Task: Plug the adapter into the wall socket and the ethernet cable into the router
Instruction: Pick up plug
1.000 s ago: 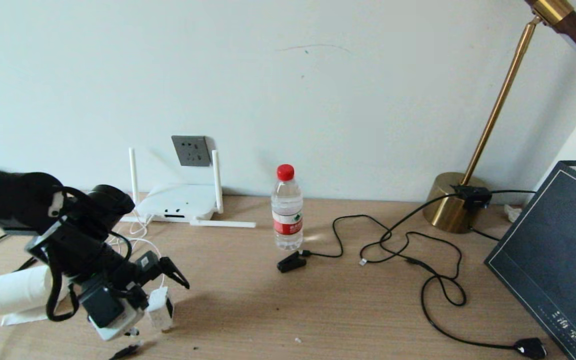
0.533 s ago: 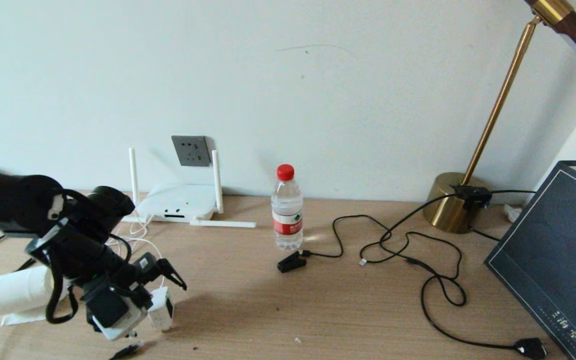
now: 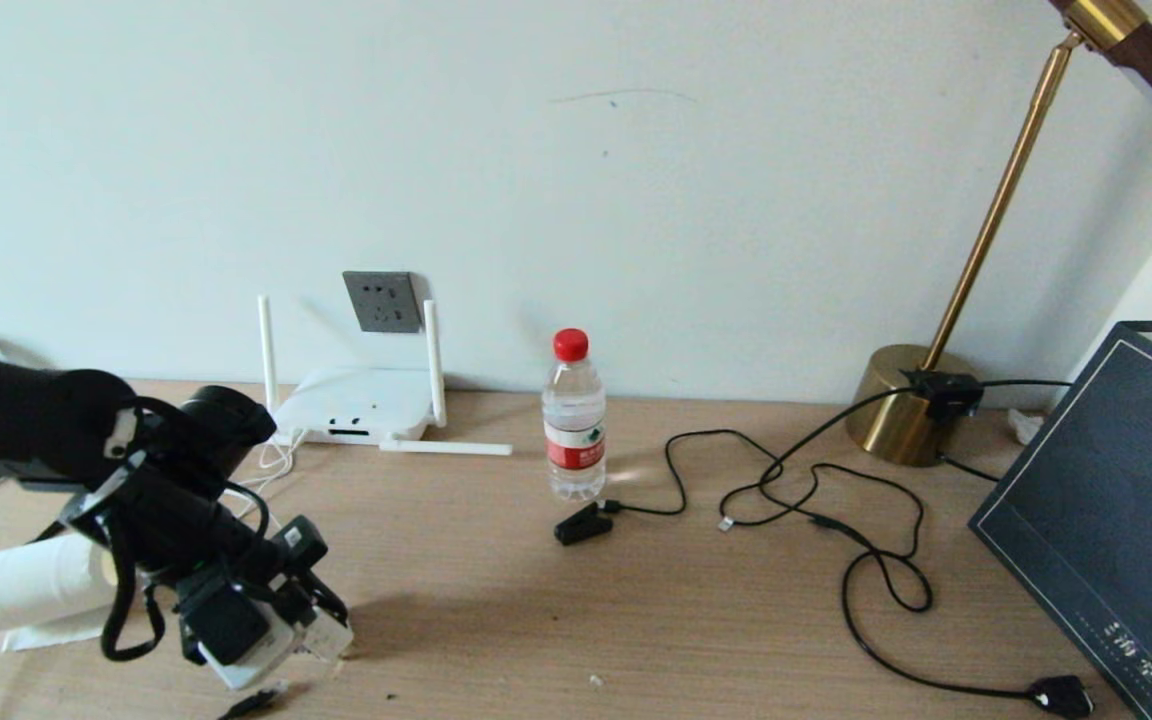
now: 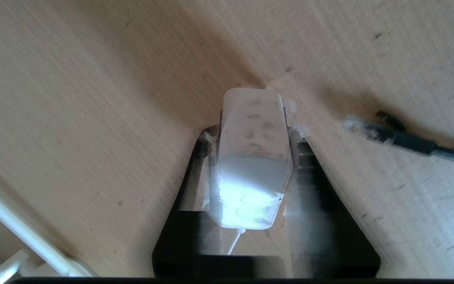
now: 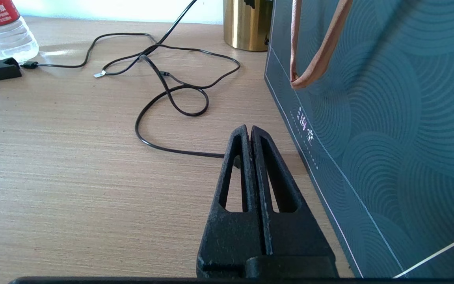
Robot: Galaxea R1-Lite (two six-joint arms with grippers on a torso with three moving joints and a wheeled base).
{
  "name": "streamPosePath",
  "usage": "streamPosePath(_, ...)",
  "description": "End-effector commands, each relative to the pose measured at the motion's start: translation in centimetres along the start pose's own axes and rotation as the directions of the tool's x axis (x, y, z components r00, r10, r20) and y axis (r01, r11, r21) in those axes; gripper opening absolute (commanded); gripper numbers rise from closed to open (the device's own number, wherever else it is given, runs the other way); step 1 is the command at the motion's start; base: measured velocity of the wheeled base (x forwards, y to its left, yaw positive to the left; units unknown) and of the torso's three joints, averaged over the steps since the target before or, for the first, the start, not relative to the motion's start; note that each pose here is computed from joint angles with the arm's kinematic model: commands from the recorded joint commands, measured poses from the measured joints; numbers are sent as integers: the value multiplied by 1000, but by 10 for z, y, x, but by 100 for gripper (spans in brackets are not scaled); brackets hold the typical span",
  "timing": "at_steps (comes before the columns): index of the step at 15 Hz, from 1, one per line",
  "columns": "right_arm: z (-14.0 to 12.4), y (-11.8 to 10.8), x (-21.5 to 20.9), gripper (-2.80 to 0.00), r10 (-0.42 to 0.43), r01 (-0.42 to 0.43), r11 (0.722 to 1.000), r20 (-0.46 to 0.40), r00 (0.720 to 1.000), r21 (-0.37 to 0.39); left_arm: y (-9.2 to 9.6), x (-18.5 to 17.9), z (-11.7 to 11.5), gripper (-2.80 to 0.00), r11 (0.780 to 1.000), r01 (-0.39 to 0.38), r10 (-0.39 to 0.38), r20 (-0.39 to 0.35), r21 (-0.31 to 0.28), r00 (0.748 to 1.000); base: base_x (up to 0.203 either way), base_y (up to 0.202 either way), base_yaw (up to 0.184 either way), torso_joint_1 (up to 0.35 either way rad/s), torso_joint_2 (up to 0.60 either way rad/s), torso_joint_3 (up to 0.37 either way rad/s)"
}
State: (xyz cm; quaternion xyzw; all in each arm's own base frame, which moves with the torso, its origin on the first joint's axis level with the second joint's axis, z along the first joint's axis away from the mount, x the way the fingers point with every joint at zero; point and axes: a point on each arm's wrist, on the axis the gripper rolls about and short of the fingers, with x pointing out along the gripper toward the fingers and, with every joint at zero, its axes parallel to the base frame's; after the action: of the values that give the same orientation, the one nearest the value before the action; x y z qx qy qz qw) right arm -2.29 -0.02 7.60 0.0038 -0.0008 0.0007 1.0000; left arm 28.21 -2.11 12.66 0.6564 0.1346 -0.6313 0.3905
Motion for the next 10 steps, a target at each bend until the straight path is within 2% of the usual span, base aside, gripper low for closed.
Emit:
streamPosePath(1,0,0,0,-280,2,-2,1000,-2,1000,0,-2,3,3,-280,1000,14,-14,16,-3,1000,0,0,0,0,0,0)
streamPosePath(3,0,0,0,-280,0,0,1000,-2,1000,0,-4,-1,6,-280,1000,3,-3,15,-18,1000,0,0,0,0,0,0)
streamPosePath(4,0,0,0,-280,1,-1,1000,-1,1000,-1,-5,-7,10,-280,999,-8,8,8,-48,1000,0,0,0,0,0,0)
streamPosePath(5,0,0,0,-280,1,-1,1000,-2,1000,0,-9,-13,15,-280,995,-17,18,2,-99,1000,0,0,0,0,0,0)
streamPosePath(6,0,0,0,-280,0,0,1000,-2,1000,0,-13,-20,24,-280,983,-30,30,-2,-182,1000,0,0,0,0,0,0)
streamPosePath(7,0,0,0,-280,0,0,1000,-2,1000,-1,-17,-25,33,-280,955,-42,47,11,-295,999,0,0,0,0,0,0)
streamPosePath(8,0,0,0,-280,0,0,1000,-2,1000,0,-20,-29,42,-280,909,-54,76,38,-414,996,0,0,0,0,0,0)
streamPosePath(9,0,0,0,-280,1,-1,1000,-2,1000,0,-20,-36,52,-280,843,-64,114,61,-534,992,0,0,0,0,0,0)
streamPosePath(10,0,0,0,-280,0,0,1000,-2,1000,0,-21,-45,61,-280,759,-75,160,74,-647,984,0,0,0,0,0,0)
